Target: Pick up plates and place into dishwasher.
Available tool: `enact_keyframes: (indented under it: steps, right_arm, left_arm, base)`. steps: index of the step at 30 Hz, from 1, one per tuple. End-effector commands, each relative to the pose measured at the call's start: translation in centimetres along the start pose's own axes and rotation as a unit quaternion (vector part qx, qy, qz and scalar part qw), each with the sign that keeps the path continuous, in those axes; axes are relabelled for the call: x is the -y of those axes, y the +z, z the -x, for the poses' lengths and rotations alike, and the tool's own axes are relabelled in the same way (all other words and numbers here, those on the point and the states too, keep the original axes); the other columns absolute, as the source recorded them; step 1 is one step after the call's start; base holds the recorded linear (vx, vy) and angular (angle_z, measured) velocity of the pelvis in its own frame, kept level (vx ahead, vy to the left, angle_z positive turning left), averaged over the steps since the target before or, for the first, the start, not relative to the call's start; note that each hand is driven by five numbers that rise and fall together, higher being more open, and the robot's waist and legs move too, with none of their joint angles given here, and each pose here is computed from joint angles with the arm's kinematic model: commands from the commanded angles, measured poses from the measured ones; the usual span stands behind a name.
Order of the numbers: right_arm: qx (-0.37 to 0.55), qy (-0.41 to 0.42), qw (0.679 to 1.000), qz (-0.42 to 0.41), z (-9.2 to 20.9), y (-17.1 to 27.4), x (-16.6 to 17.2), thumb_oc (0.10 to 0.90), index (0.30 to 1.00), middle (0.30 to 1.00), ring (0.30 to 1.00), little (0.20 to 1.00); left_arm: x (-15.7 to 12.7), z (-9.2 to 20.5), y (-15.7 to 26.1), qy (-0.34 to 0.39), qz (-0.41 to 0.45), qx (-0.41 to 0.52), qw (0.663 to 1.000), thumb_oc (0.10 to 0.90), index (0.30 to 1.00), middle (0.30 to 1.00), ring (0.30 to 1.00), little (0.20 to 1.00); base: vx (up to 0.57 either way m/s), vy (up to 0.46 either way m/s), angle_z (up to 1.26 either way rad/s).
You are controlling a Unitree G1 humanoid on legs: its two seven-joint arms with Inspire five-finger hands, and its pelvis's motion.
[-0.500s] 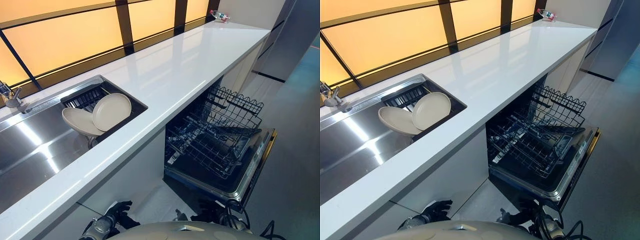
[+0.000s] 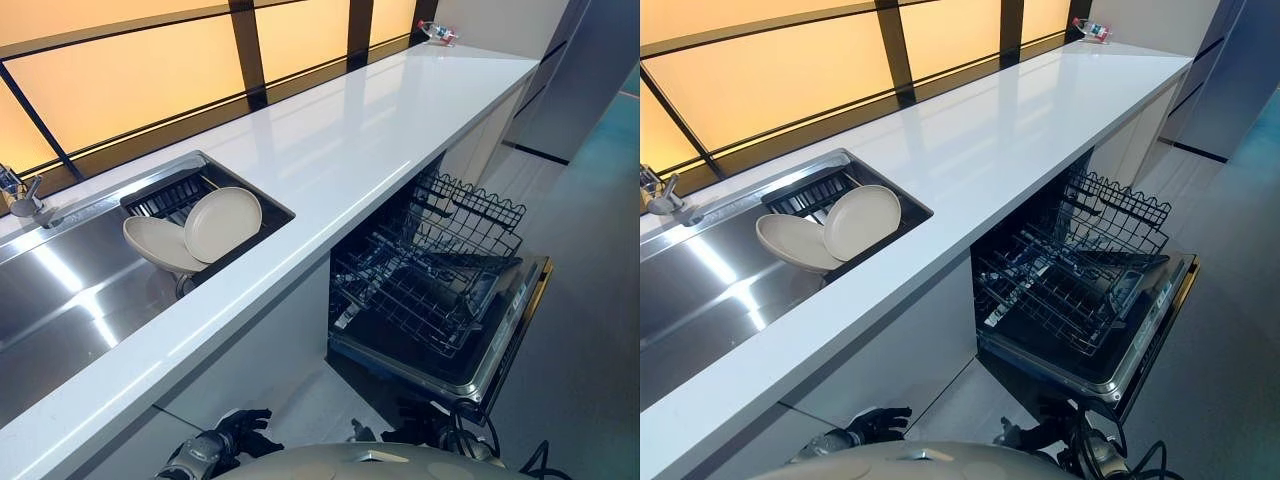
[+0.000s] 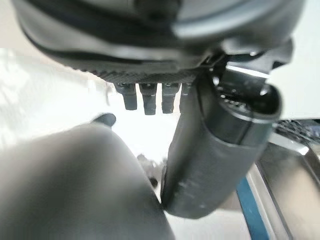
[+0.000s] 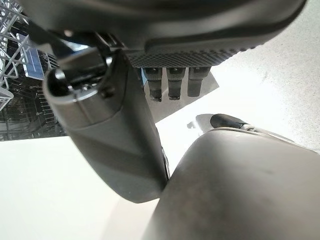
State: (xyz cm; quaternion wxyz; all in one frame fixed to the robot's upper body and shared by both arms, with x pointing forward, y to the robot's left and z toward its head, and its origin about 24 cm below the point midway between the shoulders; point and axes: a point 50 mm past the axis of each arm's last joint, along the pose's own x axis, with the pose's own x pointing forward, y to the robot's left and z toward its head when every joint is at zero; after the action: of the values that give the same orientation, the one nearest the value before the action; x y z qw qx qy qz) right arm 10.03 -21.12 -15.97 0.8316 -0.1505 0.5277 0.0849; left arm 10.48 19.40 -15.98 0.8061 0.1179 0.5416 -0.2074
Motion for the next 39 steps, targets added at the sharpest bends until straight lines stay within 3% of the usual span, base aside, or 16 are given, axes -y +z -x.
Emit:
enact_keyframes:
  steps: [1,5,13,15,22,31,36,39]
  right_arm:
    - [0.034,0.026,0.999,0.028,-0.7,3.4,-0.4,0.8,0.9,0.9,0.9,0.9]
    - [0.034,0.025,0.998,0.039,-0.7,3.6,0.1,0.8,0.9,0.9,0.9,0.9]
    - [0.03,0.01,0.999,0.036,-0.5,3.1,0.6,0.8,0.9,0.9,0.9,0.9]
    - [0.028,0.005,0.999,0.023,-0.5,2.7,0.6,0.8,0.9,0.9,0.9,0.9]
    - [0.017,-0.003,1.0,0.012,-0.4,2.3,1.0,0.8,0.9,0.9,0.9,0.9]
    - [0.005,-0.001,1.0,0.001,-0.3,1.5,0.5,0.8,0.9,0.9,0.9,0.9]
    - [0.0,0.0,1.0,-0.005,-0.4,1.6,0.2,0.8,0.9,0.9,0.9,0.9]
    - [-0.002,0.001,1.0,-0.009,-0.4,1.5,-0.1,0.8,0.9,0.9,0.9,0.9]
  left_arm:
    - [1.4,-0.8,8.3,-0.042,-0.133,0.133,0.981,0.8,0.9,0.9,0.9,0.9]
    - [1.3,0.9,13.8,-0.065,-0.205,0.21,0.954,0.8,0.9,0.9,0.9,0.9]
    - [1.2,8.5,23.8,-0.115,-0.28,0.321,0.897,0.8,0.9,0.9,0.9,0.9]
    - [2.5,11.7,26.2,-0.199,-0.264,0.35,0.876,0.8,0.9,0.9,0.9,0.9]
    - [4.8,17.9,29.3,-0.324,-0.247,0.423,0.809,0.8,0.9,0.9,0.9,0.9]
    - [3.9,24.9,32.7,-0.259,-0.27,0.568,0.733,0.8,0.9,0.9,0.9,0.9]
    - [3.5,27.6,34.0,-0.248,-0.222,0.627,0.705,0.8,0.9,0.9,0.9,0.9]
    - [1.7,29.6,35.0,-0.177,-0.177,0.686,0.683,0.8,0.9,0.9,0.9,0.9]
  base:
    - [0.0,0.0,0.0]
    - [-0.03,0.038,-0.06]
    - [-0.03,0.012,-0.02]
    - [-0.03,-0.018,0.04]
    - [-0.01,-0.013,0.09]
    - [-0.01,-0.01,0.03]
    - [0.0,-0.01,0.08]
    - [0.02,-0.012,0.04]
